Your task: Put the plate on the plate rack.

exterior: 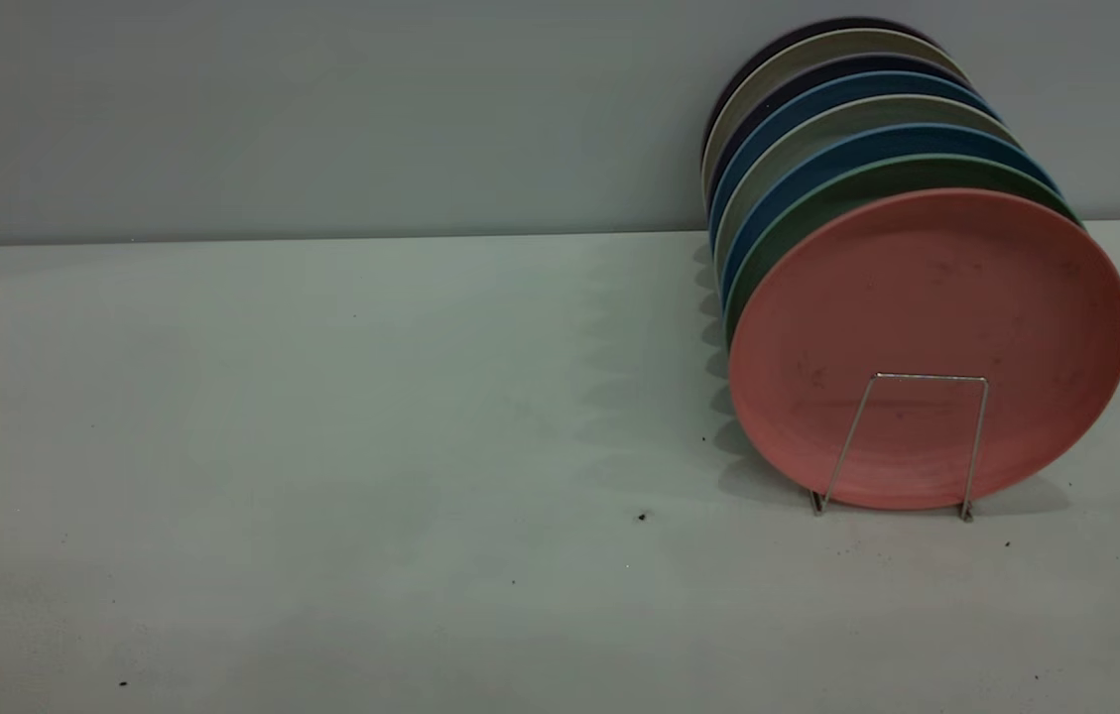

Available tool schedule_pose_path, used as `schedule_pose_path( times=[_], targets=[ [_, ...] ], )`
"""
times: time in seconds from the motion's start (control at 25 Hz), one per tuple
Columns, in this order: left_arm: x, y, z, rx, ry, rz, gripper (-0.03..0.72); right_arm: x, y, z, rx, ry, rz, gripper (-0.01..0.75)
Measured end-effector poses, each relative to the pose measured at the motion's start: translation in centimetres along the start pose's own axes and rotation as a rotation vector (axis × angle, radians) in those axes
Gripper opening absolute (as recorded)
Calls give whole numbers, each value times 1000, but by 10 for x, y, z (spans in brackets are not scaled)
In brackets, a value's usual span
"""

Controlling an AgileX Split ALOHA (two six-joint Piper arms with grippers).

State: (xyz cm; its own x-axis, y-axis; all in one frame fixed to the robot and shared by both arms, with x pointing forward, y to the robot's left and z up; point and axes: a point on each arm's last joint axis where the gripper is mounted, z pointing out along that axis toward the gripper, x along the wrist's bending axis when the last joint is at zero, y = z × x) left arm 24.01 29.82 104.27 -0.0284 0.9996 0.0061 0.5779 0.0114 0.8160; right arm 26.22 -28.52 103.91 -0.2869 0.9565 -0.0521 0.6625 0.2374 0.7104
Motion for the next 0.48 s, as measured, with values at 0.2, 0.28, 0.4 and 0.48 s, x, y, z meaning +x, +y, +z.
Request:
schedule_pose_path(
  times=[0.2, 0.28, 0.4, 0.48],
  targets=[
    [0, -4, -6, -53, 0, 3, 538, 2, -7, -9, -79, -35, 6, 389],
    [0, -6, -8, -73, -7, 9, 538, 5, -12, -15, -135, -47, -2, 389],
    [0, -7, -9, -78, -32, 25, 538, 7, -19, -22, -201, -61, -12, 389],
    [0, -7, -9, -79, -51, 37, 538, 8, -21, -24, -218, -68, -12, 389]
  ],
)
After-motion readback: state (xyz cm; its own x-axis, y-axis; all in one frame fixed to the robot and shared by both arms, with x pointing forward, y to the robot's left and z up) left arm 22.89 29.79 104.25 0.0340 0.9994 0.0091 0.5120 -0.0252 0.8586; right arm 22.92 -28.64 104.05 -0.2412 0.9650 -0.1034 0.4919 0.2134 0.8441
